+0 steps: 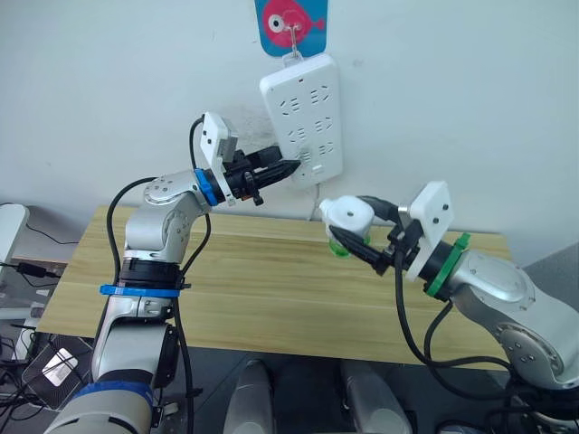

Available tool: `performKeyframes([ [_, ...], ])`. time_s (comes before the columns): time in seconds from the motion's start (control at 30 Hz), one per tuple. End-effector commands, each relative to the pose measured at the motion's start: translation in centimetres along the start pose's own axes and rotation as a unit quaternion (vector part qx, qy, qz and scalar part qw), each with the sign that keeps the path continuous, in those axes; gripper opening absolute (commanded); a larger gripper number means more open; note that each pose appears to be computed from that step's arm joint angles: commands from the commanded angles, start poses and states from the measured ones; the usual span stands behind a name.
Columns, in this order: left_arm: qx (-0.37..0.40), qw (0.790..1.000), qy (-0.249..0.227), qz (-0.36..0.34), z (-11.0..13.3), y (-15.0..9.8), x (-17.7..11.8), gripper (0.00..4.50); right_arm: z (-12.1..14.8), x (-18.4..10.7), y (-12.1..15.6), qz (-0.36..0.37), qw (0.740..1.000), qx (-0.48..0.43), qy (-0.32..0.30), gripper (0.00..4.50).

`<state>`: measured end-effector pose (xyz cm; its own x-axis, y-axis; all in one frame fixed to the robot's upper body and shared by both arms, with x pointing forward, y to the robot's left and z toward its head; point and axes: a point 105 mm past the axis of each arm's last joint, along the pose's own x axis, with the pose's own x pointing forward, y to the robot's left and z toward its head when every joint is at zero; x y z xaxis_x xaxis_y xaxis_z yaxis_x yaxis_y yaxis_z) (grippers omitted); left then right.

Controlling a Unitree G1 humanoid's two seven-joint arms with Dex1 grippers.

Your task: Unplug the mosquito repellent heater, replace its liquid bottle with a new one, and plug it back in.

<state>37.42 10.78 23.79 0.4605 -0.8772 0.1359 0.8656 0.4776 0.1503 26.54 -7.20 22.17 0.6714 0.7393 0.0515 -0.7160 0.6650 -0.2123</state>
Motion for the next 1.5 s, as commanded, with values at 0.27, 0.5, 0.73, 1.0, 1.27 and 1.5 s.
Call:
performKeyframes([
  [0.27, 0.028, 0.999, 0.01, 0.021, 1.3, 0.3, -1.0, 1.32, 3.9, 2.4, -2.8, -0.091, 0.994, -0.04, -0.034, 3.02],
  [0.5, 0.03, 0.999, 0.024, 0.026, 1.4, 0.2, -1.7, 1.3, 4.0, 3.4, -3.6, -0.098, 0.993, -0.052, -0.024, 3.02],
  [0.73, 0.028, 0.999, 0.023, 0.024, 1.5, 0.0, -1.4, 1.3, 3.9, 3.4, -3.2, -0.084, 0.995, -0.045, -0.024, 3.02],
  [1.0, 0.029, 0.999, 0.026, 0.019, 1.3, -0.1, -1.2, 1.3, 4.6, 3.5, -3.3, -0.098, 0.993, -0.053, -0.042, 3.02],
  [1.27, 0.028, 0.999, 0.027, 0.019, 1.3, 0.0, -1.2, 1.3, 4.9, 3.4, -3.2, -0.094, 0.992, -0.064, -0.049, 3.02],
  [1.5, 0.026, 0.999, 0.027, 0.016, 1.3, -0.2, -1.0, 1.3, 5.2, 3.7, -2.8, -0.09, 0.992, -0.066, -0.06, 3.02],
])
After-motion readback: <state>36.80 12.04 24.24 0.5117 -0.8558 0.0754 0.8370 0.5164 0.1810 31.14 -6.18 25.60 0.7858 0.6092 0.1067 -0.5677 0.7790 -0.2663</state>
